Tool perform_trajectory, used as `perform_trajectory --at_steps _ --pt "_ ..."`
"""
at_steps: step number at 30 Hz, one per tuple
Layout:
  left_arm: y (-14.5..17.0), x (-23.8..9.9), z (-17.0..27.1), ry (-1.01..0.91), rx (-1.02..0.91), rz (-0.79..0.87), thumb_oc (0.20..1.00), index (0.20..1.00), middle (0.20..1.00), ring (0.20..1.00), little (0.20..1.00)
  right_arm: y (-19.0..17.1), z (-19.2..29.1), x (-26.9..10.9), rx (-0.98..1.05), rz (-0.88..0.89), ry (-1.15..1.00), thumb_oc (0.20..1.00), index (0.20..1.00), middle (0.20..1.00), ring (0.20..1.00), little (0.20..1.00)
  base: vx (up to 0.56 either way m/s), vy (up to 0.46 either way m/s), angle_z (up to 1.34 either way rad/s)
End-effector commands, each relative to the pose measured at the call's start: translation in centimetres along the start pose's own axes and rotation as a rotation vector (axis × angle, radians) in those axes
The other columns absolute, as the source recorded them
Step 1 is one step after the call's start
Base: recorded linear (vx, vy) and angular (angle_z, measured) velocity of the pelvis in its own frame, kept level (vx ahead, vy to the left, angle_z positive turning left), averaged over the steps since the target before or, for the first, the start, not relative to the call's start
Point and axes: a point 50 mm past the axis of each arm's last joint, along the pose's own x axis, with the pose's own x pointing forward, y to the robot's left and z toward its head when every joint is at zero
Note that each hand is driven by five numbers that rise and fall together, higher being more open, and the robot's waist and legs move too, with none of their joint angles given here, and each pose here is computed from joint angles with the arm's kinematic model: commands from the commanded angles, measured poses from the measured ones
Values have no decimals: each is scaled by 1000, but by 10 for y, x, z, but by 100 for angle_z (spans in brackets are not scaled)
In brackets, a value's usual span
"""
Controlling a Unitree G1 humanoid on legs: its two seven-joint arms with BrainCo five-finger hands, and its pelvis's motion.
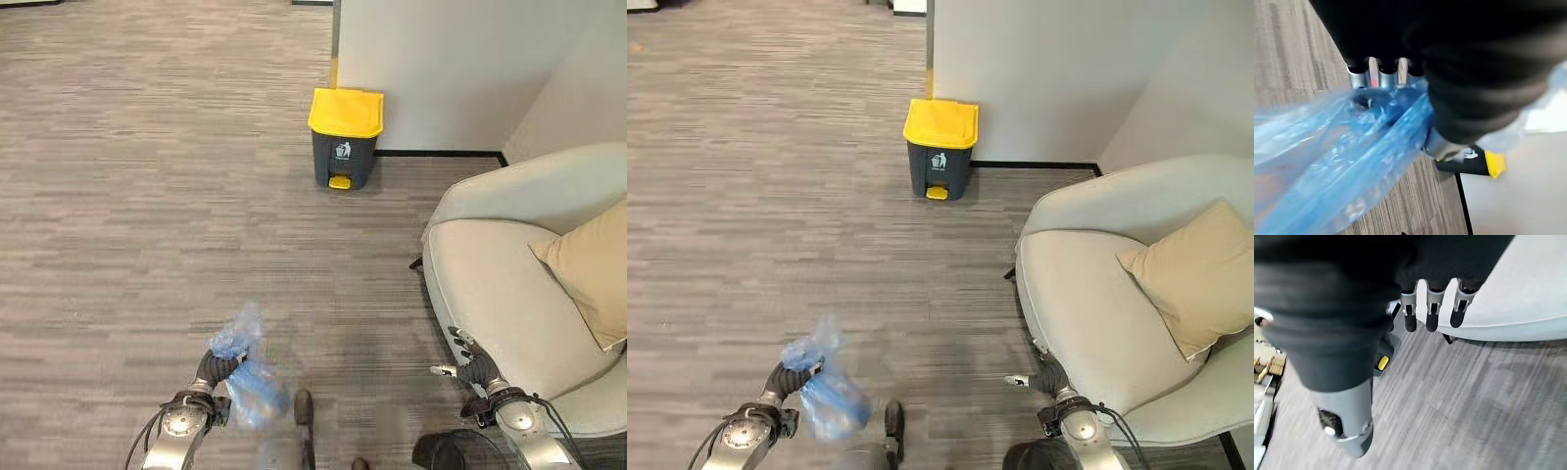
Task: Gather garbage on tea table into small bin, then transfer packed bag to large trash can.
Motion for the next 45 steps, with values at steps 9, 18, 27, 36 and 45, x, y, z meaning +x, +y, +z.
perform_trajectory --at_steps 9,18,27,36,45 --pt "24 8 43 -192 19 72 200 200 200 200 200 -3 35 18 43 -8 -124 1000 1000 1000 1000 1000 268 82 -25" --pt "18 8 39 -177 19 49 200 200 200 200 200 -4 18 9 36 -14 -63 1000 1000 1000 1000 1000 409 -111 31" --pt "13 8 30 -136 6 27 200 200 200 200 200 -13 8 1 26 -34 -41 1000 1000 1000 1000 1000 351 -218 26" --pt "8 8 29 -139 3 19 200 200 200 200 200 -18 1 1 38 -75 -9 1000 1000 1000 1000 1000 301 4 -55" --pt "13 0 22 -119 15 26 200 200 200 200 200 -1 3 3 38 -12 -12 1000 1000 1000 1000 1000 311 143 -29"
